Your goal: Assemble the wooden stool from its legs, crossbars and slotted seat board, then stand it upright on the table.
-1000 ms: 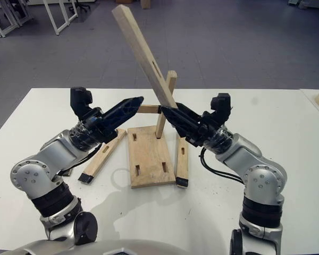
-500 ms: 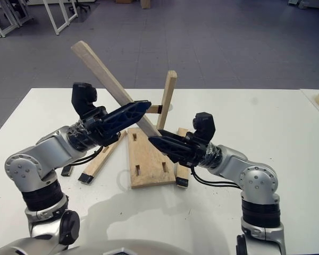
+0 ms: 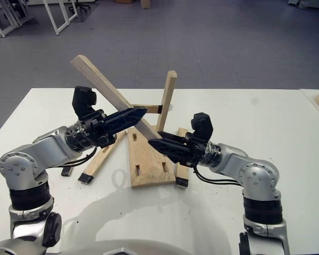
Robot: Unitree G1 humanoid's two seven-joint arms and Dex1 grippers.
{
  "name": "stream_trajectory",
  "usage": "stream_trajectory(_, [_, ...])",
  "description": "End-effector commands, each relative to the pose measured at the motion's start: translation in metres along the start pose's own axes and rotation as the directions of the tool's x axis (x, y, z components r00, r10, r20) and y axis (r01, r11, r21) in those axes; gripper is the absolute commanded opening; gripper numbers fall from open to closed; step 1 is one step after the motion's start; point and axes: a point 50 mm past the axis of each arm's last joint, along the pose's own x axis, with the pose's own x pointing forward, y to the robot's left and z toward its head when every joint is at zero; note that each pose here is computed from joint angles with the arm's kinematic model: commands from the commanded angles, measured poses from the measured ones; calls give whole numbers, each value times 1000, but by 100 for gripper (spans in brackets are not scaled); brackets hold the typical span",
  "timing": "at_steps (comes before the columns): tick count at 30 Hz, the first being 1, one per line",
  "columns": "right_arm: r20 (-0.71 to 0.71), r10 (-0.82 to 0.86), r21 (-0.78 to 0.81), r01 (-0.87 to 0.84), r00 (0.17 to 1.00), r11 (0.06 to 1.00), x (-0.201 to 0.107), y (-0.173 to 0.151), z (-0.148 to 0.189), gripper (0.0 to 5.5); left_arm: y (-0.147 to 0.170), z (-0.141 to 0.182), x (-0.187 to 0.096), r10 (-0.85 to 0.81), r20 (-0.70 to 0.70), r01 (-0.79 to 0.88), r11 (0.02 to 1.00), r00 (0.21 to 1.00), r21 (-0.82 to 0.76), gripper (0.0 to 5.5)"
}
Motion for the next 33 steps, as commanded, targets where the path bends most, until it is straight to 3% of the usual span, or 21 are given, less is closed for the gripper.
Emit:
stream_trajectory(1, [4,-32,-46,32,999,998,-3,-1,8,202,6,-3,-7,25,-23,-25,1000,999,-14,210])
stream_trajectory(2, [-1,-33,-46,32,999,998,-2,-1,7,202,9,-2,-9,42,-14,-42,999,999,-13,210])
stream_trajectory(8, [-93,-118,-79,111,989,991,-12,-9,-2,322,23,6,-23,124,50,-123,992,991,-14,209])
stream_trajectory(12, [-203,-276,-138,252,939,958,-34,-21,-13,331,33,22,-38,217,153,-231,970,964,82,209])
stream_trajectory(14, [-280,-390,-234,332,877,914,-44,-31,-20,331,38,24,-46,246,142,-273,935,959,228,209])
stream_trajectory(18, [-404,-622,-524,388,670,758,-44,-60,-32,331,56,11,-58,273,107,-291,842,956,455,208])
stream_trajectory(23, [-420,-705,-736,240,571,633,-30,-73,-44,331,85,-3,-67,397,130,-399,734,909,549,208])
stream_trajectory(28, [-492,-728,-847,-67,478,528,-26,-70,-52,331,93,-9,-72,427,99,-398,699,899,594,208])
stream_trajectory(33, [-660,-632,-745,-463,406,481,-32,-57,-62,331,99,-10,-71,407,58,-354,707,912,612,208])
